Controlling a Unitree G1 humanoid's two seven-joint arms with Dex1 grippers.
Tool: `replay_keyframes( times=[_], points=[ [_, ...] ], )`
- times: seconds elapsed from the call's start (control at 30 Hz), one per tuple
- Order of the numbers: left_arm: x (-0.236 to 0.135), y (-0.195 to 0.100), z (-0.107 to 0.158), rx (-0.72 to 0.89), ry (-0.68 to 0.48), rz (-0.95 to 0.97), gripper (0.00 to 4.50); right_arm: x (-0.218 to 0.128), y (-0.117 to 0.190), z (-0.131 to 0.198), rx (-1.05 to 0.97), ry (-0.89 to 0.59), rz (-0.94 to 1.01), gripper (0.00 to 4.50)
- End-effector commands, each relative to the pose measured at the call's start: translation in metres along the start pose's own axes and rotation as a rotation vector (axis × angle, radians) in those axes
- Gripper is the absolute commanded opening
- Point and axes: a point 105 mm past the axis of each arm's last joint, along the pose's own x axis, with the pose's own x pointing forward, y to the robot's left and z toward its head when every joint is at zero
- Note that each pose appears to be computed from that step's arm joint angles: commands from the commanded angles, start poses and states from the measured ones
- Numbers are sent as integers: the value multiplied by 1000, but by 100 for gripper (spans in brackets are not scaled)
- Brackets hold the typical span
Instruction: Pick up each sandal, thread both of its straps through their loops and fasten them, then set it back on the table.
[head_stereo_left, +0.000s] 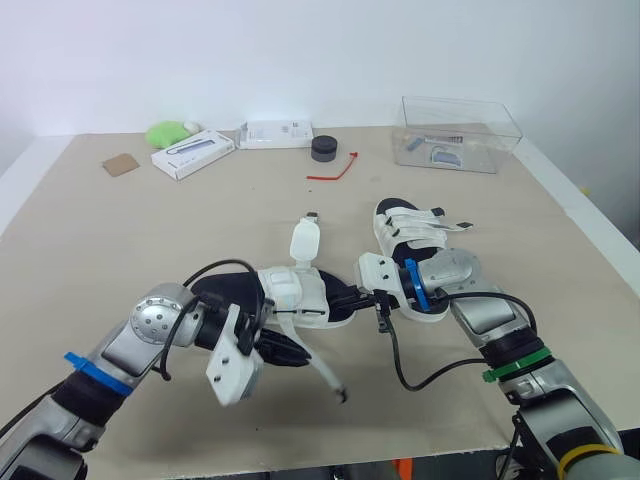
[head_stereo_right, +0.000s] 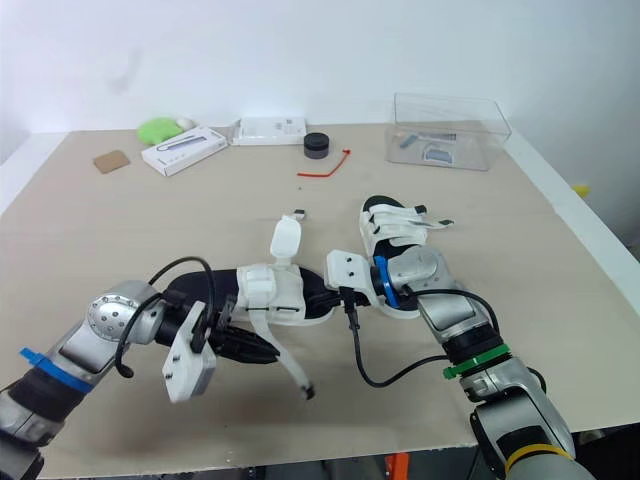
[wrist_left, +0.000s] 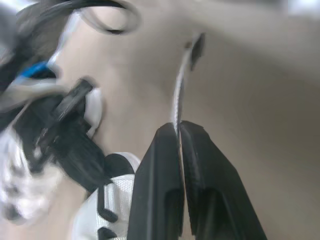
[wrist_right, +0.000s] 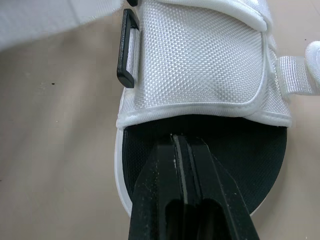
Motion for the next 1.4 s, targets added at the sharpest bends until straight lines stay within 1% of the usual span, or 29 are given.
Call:
replay_keyframes(
  times=[0.03, 0.13, 0.2, 0.23, 0.33, 0.4, 0.53, 0.6, 0.77, 0.93, 1.0, 1.07, 1.17, 1.27, 1.3, 1.33, 1.37, 1.4],
  points=[
    [-15, 18, 17, -328, -91, 87, 12, -6, 4, -16, 31, 69, 11, 0],
    [-25, 32, 15, -620, -172, 151, 12, -5, 4, -17, 30, 74, 12, 0],
    [-32, 44, 10, -789, -230, 199, 12, -5, 3, -16, 27, 73, 13, 0],
    [-36, 49, 8, -848, -254, 222, 12, -4, 3, -15, 26, 73, 12, 0],
    [-42, 61, 0, -958, -297, 277, 12, -5, 1, -14, 22, 73, 10, 0],
    [-44, 65, -8, -983, -294, 318, 12, -5, 0, -14, 18, 75, 9, 0],
    [-52, 72, -25, -1072, -331, 408, 12, -8, 1, -15, 17, 80, 8, 0],
    [-56, 75, -32, -1104, -346, 452, 12, -9, 2, -16, 17, 83, 8, 0],
    [-59, 79, -37, -1137, -366, 494, 12, -9, 4, -16, 18, 84, 10, 0],
    [-50, 64, -48, -1137, -307, 470, 12, -10, 3, -16, 16, 90, 6, 0],
    [-48, 59, -52, -1142, -300, 463, 12, -11, 3, -16, 15, 91, 4, 0],
    [-48, 57, -57, -1151, -290, 480, 12, -12, 2, -16, 15, 92, 2, 0],
    [-49, 54, -68, -1151, -244, 520, 12, -13, 3, -17, 17, 94, 2, 0],
    [-54, 57, -72, -1145, -240, 567, 12, -12, 5, -18, 18, 94, 3, 0],
    [-56, 59, -74, -1134, -236, 583, 62, -12, 5, -17, 19, 93, 4, 0],
    [-59, 61, -75, -1123, -231, 600, 95, -12, 5, -17, 20, 92, 4, 0],
    [-62, 63, -77, -1111, -222, 618, 110, -11, 5, -17, 20, 91, 4, 0],
    [-65, 65, -78, -1094, -212, 631, 147, -11, 5, -17, 20, 91, 5, 0]
  ],
)
